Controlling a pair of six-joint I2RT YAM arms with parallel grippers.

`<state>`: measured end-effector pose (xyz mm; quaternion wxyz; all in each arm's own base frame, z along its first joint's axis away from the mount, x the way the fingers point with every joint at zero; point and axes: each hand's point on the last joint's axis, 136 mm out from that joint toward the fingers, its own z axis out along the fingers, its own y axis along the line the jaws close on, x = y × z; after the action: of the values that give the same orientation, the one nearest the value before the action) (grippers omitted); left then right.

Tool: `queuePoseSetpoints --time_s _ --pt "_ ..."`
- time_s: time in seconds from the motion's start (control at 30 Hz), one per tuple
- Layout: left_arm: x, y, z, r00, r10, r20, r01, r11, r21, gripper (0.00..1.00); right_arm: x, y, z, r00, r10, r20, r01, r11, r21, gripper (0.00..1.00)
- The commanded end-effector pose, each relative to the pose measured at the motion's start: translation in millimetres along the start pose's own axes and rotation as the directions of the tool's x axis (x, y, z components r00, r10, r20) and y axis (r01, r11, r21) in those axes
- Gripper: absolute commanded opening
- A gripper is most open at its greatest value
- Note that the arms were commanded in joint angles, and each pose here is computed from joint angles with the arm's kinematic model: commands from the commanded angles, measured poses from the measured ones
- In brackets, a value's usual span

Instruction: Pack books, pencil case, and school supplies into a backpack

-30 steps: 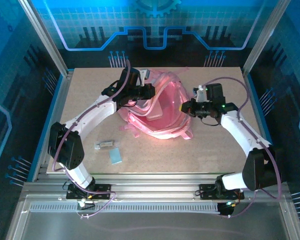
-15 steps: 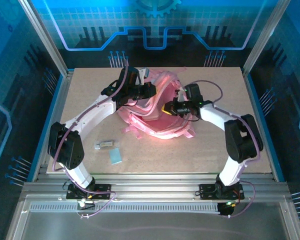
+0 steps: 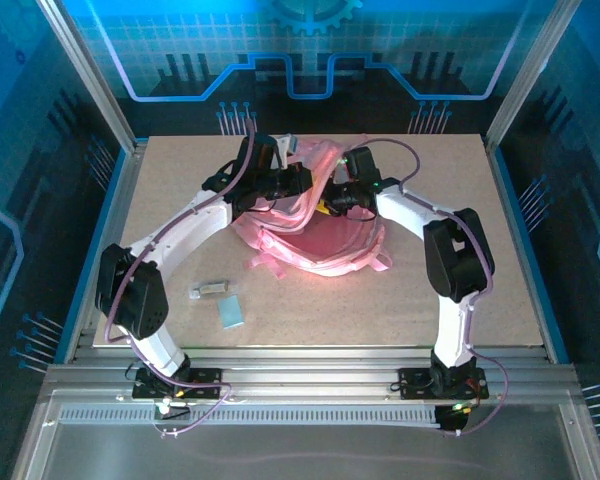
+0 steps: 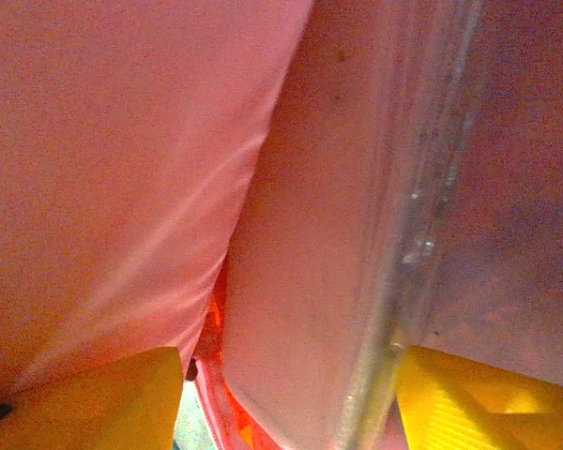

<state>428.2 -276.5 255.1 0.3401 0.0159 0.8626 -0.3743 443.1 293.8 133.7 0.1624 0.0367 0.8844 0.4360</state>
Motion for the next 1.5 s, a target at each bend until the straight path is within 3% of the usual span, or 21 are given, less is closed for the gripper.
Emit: queuePoseSetpoints --time_s 0.0,0.1,0.17,0.2,0.3,0.37,0.43,0.6,0.73,0.9,0.97,1.07,1.23,1.47 --pt "-24.2 -53.0 -23.6 0.994 0.048 0.095 -0.063 0.984 0.166 0.0 -1.6 -14.4 -19.8 0.999 -0.016 0.044 0.01 0.991 0.131 0.64" --pt "-23.8 -53.8 -23.9 0.994 0.05 0.098 -0.066 0.983 0.169 0.0 -0.3 -52.8 -47.4 0.993 0.011 0.121 -0.045 0.959 0.28 0.65" --pt "-23.6 -52.9 -23.2 0.994 0.048 0.099 -0.064 0.983 0.171 0.0 -0.6 -67.0 -56.6 0.987 0.035 0.157 -0.079 0.956 0.283 0.65" --pt "-22.2 -52.5 -21.3 0.995 0.046 0.094 -0.061 0.983 0.172 0.0 -0.8 -70.1 -57.8 0.985 0.043 0.165 -0.088 0.958 0.273 0.61" --pt "-19.7 -52.9 -17.7 0.996 0.039 0.081 -0.053 0.982 0.179 0.0 -3.2 -66.4 -42.4 0.99 0.038 0.133 -0.068 0.971 0.231 0.3" --pt "-16.8 -53.3 -15.3 0.997 0.039 0.069 -0.051 0.983 0.178 0.0 -5.8 -57.0 -25.2 0.995 0.018 0.098 -0.036 0.982 0.186 0.17" --pt "-13.5 -54.0 -12.4 0.998 0.04 0.057 -0.049 0.983 0.176 0.0 -8.6 -54.0 -10.5 0.997 -0.004 0.075 -0.01 0.982 0.188 0.12" --pt "-5.0 -63.2 -4.0 0.999 0.035 0.033 -0.04 0.979 0.201 0.0 -14.4 -44.8 9.4 0.999 -0.02 0.048 0.013 0.989 0.145 0.11" --pt "-4.7 -64.1 0.6 1.0 0.021 0.019 -0.024 0.979 0.203 0.01 -17.9 -40.2 -21.3 0.996 -0.045 0.08 0.032 0.987 0.16 0.14" --pt "-4.6 -48.7 -7.9 0.999 0.047 0.023 -0.049 0.992 0.116 0.49 9.1 -53.0 -86.0 0.996 -0.061 0.073 0.042 0.971 0.235 0.33" --pt "-3.8 -34.9 -15.7 0.998 0.041 0.056 -0.044 0.997 0.066 0.6 26.0 -64.1 -111.1 0.996 -0.062 0.07 0.039 0.956 0.29 0.4" --pt "0.8 -6.3 -29.9 0.994 -0.004 0.113 0.004 1.0 -0.001 0.66 52.1 -77.6 -146.1 0.995 -0.065 0.075 0.034 0.931 0.364 0.5" --pt "37.6 61.6 -45.2 0.978 -0.125 0.165 0.149 0.978 -0.145 0.7 87.9 -83.9 -182.8 0.993 -0.075 0.094 0.025 0.892 0.452 0.55" --pt "66.7 148.0 -55.4 0.937 -0.249 0.244 0.315 0.905 -0.285 0.73 122.1 -67.0 -165.0 0.994 -0.066 0.093 0.021 0.908 0.418 0.65"
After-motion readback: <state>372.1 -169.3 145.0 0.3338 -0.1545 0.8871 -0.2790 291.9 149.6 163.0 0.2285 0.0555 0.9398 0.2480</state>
